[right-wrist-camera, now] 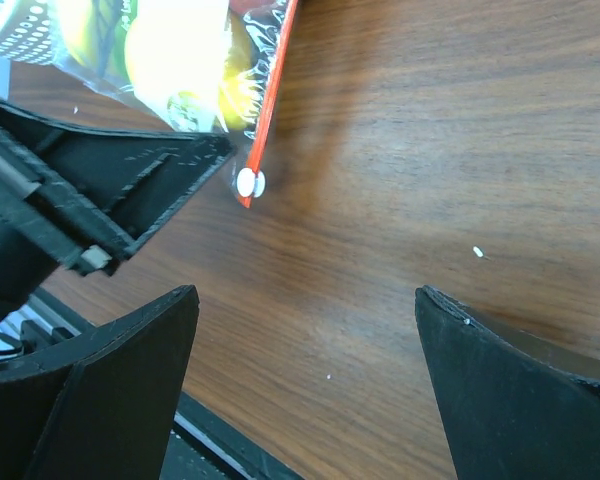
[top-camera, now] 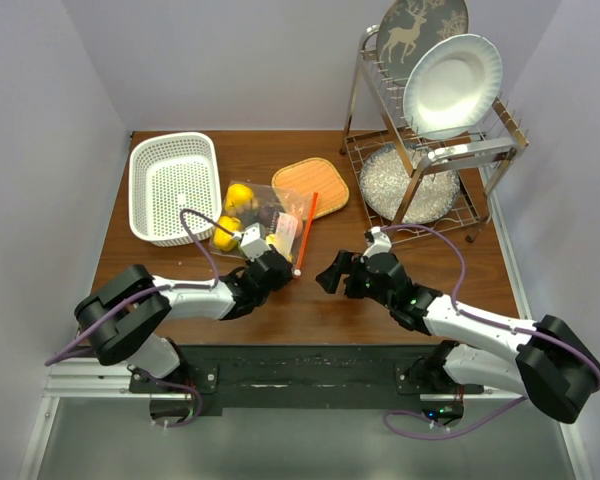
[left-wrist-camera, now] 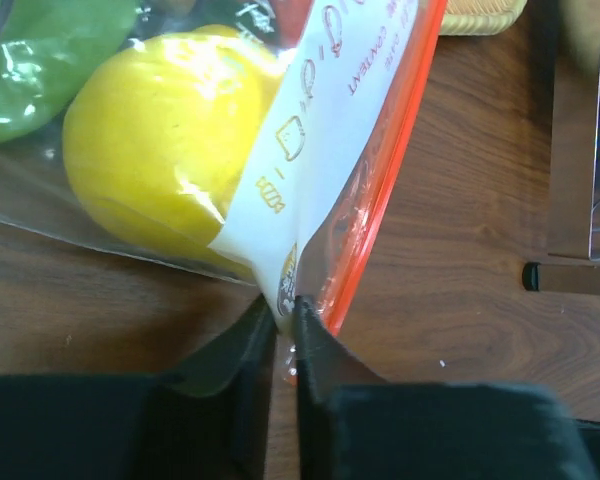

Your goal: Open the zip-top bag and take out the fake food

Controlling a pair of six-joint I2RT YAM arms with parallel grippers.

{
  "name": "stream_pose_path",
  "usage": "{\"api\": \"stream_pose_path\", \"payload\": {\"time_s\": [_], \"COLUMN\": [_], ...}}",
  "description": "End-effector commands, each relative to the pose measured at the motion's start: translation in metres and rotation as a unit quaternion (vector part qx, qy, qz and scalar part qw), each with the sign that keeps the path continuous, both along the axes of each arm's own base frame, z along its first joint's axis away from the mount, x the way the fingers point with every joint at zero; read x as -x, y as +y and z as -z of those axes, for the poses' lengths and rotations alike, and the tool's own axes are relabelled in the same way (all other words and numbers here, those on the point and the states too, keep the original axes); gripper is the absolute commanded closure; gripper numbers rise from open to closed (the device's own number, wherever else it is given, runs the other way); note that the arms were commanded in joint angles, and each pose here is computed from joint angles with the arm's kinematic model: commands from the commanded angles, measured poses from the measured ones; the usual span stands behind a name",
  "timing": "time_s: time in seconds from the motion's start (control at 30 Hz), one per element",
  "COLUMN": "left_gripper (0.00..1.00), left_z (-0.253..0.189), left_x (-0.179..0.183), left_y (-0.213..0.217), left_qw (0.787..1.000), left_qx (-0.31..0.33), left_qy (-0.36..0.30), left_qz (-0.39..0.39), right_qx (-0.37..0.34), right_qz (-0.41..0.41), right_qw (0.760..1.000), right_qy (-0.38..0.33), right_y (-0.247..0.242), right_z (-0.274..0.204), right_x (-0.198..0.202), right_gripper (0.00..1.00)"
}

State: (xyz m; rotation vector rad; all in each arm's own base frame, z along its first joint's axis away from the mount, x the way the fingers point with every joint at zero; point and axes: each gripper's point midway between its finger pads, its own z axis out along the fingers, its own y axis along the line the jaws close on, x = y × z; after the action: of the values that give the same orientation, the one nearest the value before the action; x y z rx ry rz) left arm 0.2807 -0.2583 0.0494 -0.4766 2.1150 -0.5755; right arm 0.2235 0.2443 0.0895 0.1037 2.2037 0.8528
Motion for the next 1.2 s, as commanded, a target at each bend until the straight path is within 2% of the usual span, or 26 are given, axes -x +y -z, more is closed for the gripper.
{"api": "stream_pose_path", "payload": {"time_s": [0.0,0.03,0.17,0.33,0.7,1.17], "left_gripper": [0.96,1.00,1.00,1.00,1.00,1.00], "left_z": [-0.013,-0.012,-0.010,-0.017,-0.012,-0.012], "left_x": [-0.012,-0.011,0.002,0.030,0.065,0.073], "left_y": [-0.008,-0.008,-0.015,-0.024,-0.028,-0.034], "left_qw": [0.999,1.000,0.999,0.996,0.991,0.988], "left_qx": [0.022,0.021,0.028,0.053,0.079,0.085], "left_qy": [-0.024,-0.022,-0.014,-0.008,0.024,0.027], "left_qz": [-0.008,-0.004,0.033,0.073,0.110,0.127], "right_qx": [-0.015,-0.016,-0.046,-0.081,-0.143,-0.159], "right_qz": [-0.010,-0.010,-0.027,-0.024,-0.021,-0.007], "right_qw": [1.000,1.000,0.999,0.996,0.987,0.985], "right_qy": [-0.003,0.000,-0.001,0.020,0.068,0.068], "right_y": [0.007,0.007,0.020,0.024,0.040,0.048], "right_z": [0.000,0.002,-0.001,0.011,0.035,0.027], "right_x": [0.001,0.000,0.002,0.010,0.028,0.032], "right_gripper": [0.07,0.07,0.13,0.28,0.43,0.46]}}
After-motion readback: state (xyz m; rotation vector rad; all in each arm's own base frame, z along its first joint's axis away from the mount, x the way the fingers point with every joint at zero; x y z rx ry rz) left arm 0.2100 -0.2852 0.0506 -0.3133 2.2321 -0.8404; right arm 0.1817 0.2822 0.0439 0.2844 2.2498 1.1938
